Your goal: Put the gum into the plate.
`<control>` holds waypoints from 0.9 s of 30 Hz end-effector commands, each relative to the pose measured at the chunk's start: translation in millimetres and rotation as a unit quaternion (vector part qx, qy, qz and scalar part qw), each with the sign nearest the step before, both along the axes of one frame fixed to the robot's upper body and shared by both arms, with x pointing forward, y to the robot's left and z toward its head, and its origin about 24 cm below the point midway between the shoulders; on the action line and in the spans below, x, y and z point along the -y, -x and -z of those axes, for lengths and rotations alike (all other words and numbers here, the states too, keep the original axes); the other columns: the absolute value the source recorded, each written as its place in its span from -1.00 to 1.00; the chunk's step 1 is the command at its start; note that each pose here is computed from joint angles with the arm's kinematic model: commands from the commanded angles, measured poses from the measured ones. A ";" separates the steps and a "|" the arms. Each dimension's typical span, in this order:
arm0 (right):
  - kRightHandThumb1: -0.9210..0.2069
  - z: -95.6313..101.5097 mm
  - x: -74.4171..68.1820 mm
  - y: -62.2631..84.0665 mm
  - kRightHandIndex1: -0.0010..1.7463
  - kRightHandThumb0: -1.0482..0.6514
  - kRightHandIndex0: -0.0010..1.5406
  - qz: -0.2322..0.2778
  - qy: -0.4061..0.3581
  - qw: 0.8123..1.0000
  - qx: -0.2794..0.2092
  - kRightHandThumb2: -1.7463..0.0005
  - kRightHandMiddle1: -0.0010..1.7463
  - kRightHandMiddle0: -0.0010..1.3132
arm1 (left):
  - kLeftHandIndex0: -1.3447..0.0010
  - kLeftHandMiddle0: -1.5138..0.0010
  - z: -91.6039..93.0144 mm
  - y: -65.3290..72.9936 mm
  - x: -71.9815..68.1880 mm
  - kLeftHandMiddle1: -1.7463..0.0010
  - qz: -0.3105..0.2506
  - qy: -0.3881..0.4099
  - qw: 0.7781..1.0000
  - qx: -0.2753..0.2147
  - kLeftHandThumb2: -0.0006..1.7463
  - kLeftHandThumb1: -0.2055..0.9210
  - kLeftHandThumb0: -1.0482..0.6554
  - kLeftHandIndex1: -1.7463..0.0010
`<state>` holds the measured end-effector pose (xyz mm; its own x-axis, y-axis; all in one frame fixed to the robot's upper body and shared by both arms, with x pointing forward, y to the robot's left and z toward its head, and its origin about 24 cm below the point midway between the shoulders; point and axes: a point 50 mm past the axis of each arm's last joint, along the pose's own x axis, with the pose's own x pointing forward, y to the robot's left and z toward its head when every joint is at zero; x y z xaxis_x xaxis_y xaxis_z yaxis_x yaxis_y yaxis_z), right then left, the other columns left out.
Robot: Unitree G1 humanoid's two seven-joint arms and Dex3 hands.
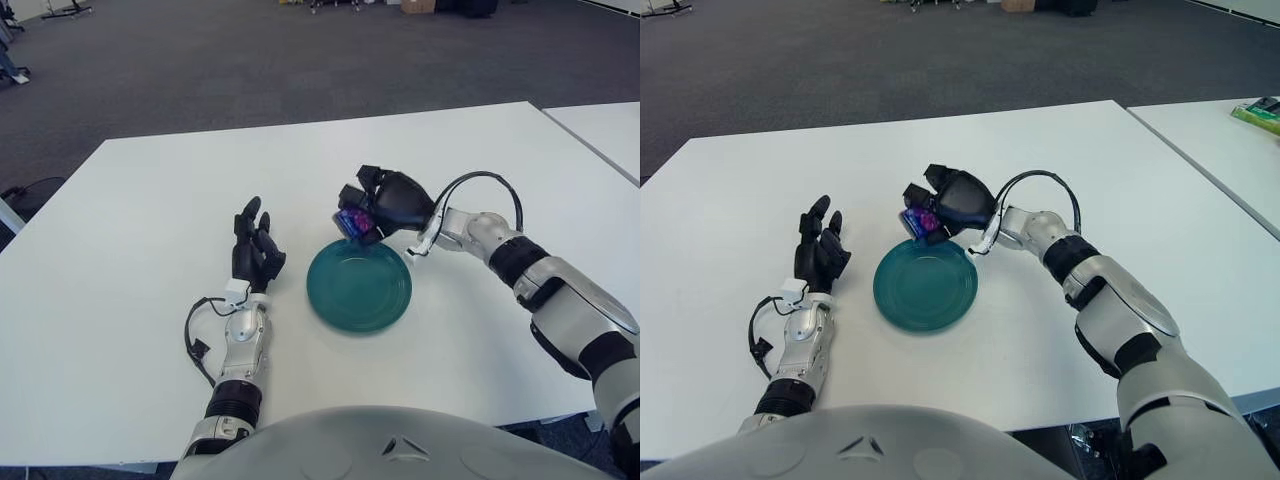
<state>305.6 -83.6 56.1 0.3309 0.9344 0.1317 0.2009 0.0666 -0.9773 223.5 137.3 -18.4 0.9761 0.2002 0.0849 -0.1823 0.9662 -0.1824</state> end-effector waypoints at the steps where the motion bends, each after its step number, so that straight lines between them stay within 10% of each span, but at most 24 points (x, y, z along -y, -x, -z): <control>1: -1.00 16.5 6.4 2.4 1.00 -0.32 0.41 -0.009 0.073 0.997 -0.013 0.37 1.00 0.07 | 0.94 0.51 55.8 61.4 27.1 0.99 -0.038 0.074 0.986 -0.146 0.09 1.00 -0.81 0.19; 21: -1.00 30.7 0.1 1.0 1.00 -0.33 0.24 -0.034 0.131 0.991 0.001 0.37 1.00 0.04 | 0.98 0.53 49.7 70.3 26.7 0.99 -0.044 0.076 0.987 -0.138 0.16 1.00 -0.72 0.22; 25: -1.00 17.5 -4.1 2.7 1.00 -0.49 -0.29 -0.035 0.106 0.994 -0.017 0.25 0.95 -0.51 | 0.98 0.53 49.0 72.7 25.9 0.99 -0.050 0.073 0.986 -0.140 0.16 1.00 -0.72 0.22; 27: -1.00 8.7 -1.9 4.4 0.27 -0.63 -0.63 -0.037 0.098 0.994 -0.023 0.10 0.30 -0.80 | 0.98 0.53 48.7 73.5 25.7 1.00 -0.052 0.072 0.986 -0.141 0.16 1.00 -0.71 0.22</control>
